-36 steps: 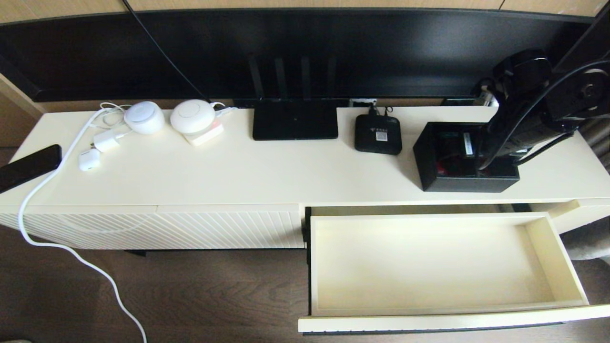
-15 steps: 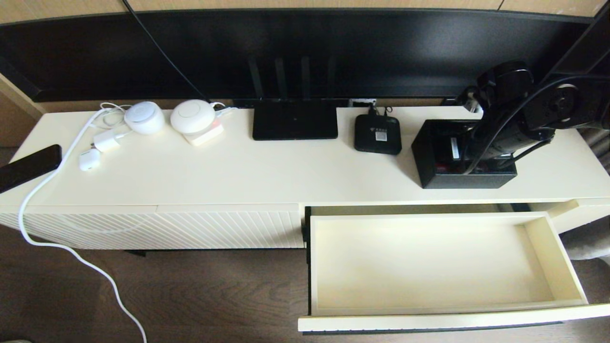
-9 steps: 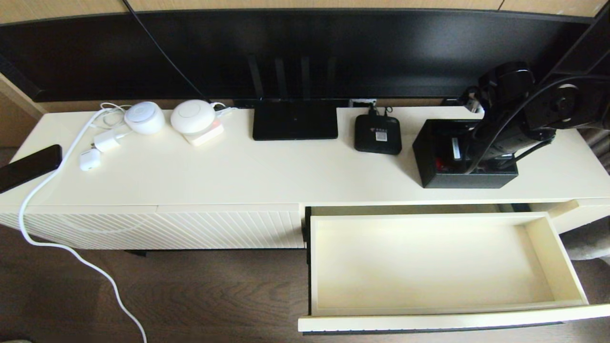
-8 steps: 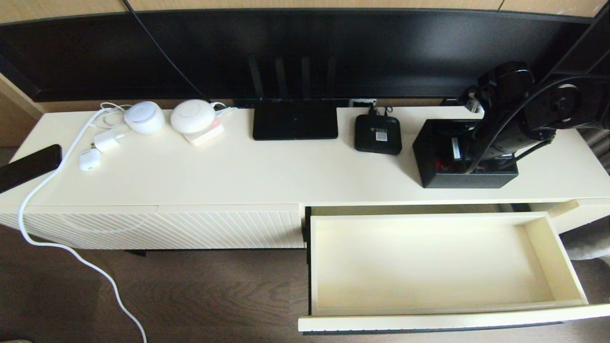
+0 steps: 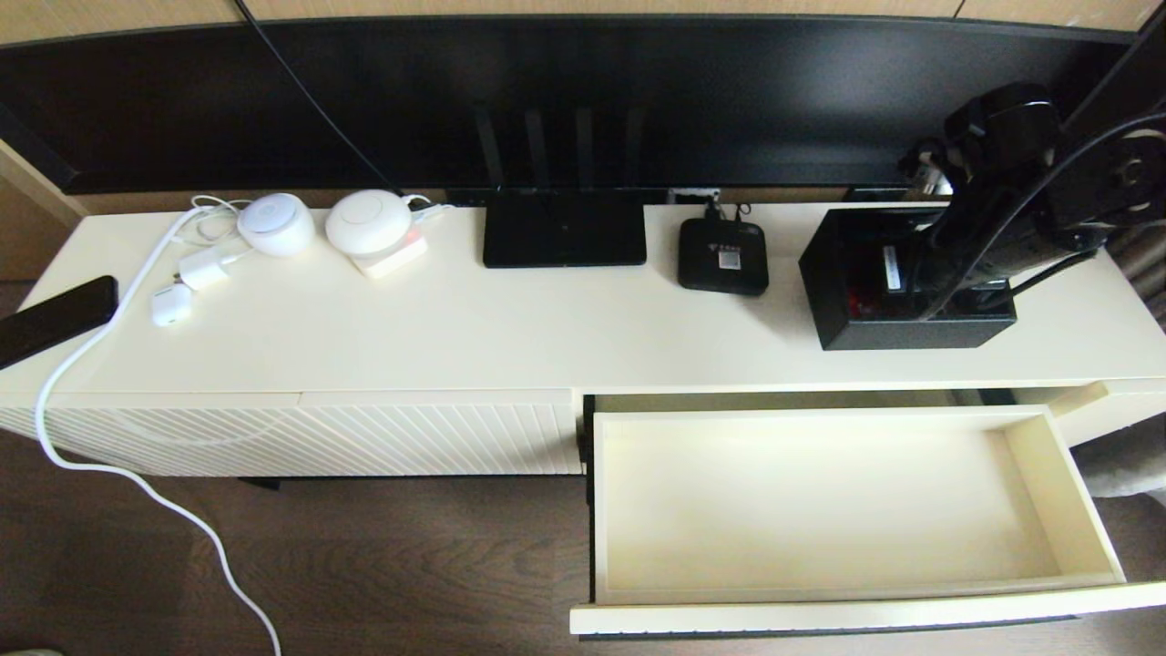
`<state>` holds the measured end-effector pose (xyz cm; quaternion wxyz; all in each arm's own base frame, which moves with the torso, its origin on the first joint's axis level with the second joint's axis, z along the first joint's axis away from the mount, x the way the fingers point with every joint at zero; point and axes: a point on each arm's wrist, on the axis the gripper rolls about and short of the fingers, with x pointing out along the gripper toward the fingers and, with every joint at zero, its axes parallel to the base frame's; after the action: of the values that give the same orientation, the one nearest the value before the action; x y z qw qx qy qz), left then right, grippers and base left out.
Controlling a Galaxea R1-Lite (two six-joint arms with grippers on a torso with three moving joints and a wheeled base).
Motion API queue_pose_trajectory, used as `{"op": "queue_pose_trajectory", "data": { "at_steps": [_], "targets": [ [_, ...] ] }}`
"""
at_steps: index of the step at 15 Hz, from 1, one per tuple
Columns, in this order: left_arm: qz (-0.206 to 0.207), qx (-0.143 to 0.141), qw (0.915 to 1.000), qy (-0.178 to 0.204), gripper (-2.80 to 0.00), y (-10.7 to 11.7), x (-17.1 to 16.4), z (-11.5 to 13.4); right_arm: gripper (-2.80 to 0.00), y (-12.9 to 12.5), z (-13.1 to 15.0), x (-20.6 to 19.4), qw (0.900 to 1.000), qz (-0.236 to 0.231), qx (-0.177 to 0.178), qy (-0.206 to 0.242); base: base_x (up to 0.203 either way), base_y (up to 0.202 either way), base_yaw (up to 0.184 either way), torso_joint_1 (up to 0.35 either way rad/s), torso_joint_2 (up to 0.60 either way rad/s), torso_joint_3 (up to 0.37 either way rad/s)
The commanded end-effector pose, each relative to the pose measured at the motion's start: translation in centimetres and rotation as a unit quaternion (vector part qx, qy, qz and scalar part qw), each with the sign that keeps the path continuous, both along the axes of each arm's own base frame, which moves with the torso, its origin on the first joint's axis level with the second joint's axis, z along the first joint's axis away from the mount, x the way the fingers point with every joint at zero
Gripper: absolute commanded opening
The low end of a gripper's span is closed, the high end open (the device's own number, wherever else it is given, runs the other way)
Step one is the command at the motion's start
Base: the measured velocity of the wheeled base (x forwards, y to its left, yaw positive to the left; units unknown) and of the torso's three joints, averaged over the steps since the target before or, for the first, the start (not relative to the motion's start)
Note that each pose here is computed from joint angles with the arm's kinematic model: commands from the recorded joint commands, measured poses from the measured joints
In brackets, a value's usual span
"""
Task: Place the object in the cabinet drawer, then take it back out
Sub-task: Put the storage box in the drawer
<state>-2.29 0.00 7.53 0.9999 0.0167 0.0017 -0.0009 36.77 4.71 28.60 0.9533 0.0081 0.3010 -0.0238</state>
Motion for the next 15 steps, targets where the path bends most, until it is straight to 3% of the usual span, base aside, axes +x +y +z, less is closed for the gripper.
{"op": "queue_pose_trajectory", "data": {
  "at_steps": [1,6,10,15],
  "targets": [
    [0.0,0.0,1.0,0.001,-2.8,0.0,0.0,0.0,-2.8,0.0,2.4,-3.3,1.0,0.007,0.002,-0.023,0.0,0.0,0.0,0.0,0.0,0.0],
    [0.0,0.0,1.0,0.001,-2.8,0.0,0.0,0.0,-2.8,0.6,2.5,-11.1,0.999,0.031,-0.006,-0.004,0.0,0.0,0.0,0.0,0.0,0.0],
    [0.0,0.0,1.0,0.001,-2.8,0.0,0.0,0.0,-2.8,1.0,-2.1,-16.3,0.996,0.05,-0.026,0.069,0.0,0.0,0.0,0.0,0.0,0.0],
    [0.0,0.0,1.0,0.001,-2.8,0.0,0.0,0.0,-2.8,1.6,-8.9,-17.4,0.99,0.023,0.003,0.137,0.0,0.0,0.0,0.0,0.0,0.0]
  ]
}}
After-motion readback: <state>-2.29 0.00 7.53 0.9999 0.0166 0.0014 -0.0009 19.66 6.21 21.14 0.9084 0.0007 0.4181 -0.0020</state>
